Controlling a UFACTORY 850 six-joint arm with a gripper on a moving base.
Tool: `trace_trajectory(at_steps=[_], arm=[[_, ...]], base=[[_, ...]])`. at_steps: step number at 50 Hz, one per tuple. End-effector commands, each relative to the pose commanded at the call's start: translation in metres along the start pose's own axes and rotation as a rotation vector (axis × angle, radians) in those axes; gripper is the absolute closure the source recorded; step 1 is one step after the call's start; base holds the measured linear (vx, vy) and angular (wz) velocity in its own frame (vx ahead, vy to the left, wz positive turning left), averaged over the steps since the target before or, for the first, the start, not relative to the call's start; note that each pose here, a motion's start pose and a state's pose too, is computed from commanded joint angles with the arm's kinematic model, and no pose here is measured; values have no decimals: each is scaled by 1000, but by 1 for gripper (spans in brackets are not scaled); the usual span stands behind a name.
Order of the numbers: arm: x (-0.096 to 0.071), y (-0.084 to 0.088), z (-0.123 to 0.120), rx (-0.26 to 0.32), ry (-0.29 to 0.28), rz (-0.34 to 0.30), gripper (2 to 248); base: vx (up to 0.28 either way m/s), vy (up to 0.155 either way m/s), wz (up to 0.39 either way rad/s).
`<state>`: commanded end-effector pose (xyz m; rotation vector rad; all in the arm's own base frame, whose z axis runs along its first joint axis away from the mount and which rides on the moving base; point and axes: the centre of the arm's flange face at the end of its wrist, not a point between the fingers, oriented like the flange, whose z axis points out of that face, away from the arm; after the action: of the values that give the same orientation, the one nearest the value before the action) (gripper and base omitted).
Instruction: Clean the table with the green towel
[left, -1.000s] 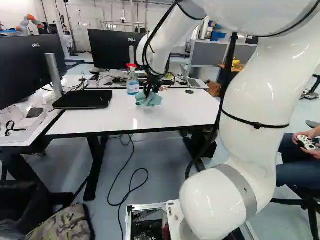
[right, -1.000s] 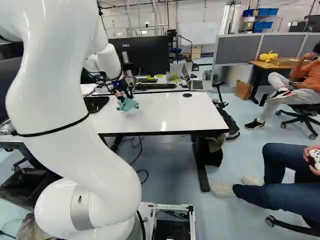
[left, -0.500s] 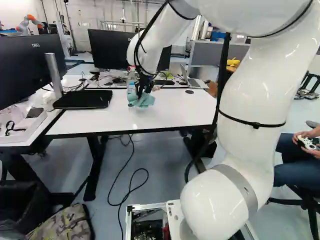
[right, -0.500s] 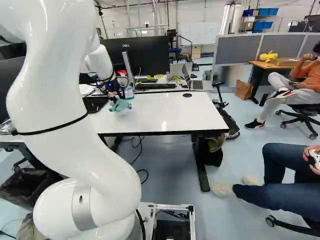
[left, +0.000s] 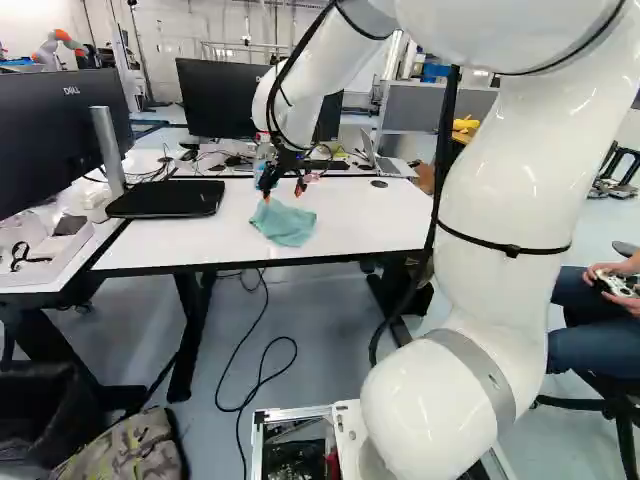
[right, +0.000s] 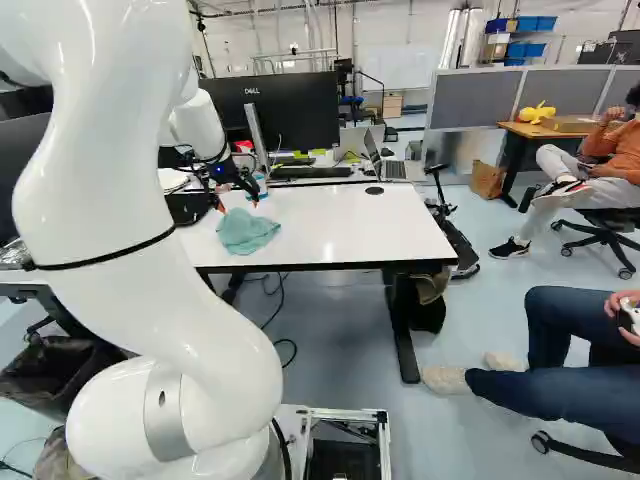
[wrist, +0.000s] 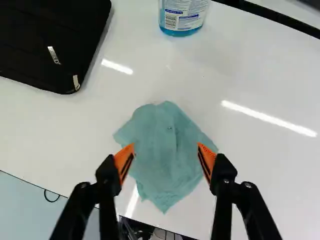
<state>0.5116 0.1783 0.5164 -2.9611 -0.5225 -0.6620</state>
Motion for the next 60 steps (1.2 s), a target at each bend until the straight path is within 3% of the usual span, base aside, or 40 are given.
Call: trace_trajectory(at_steps=[2, 3, 7, 8, 35, 60], arm=[[0, 0, 0, 0, 0, 0, 77], [0, 0, 0, 0, 0, 0, 40], [0, 0, 0, 0, 0, 0, 40], [0, 0, 0, 0, 0, 0, 6], [-7, 5, 2, -3, 21, 8, 3], [-27, 18, 6, -15, 84, 33, 3]], base=[[0, 0, 0], [0, 0, 0], [0, 0, 0], [0, 0, 0], [0, 0, 0], [0, 0, 0]])
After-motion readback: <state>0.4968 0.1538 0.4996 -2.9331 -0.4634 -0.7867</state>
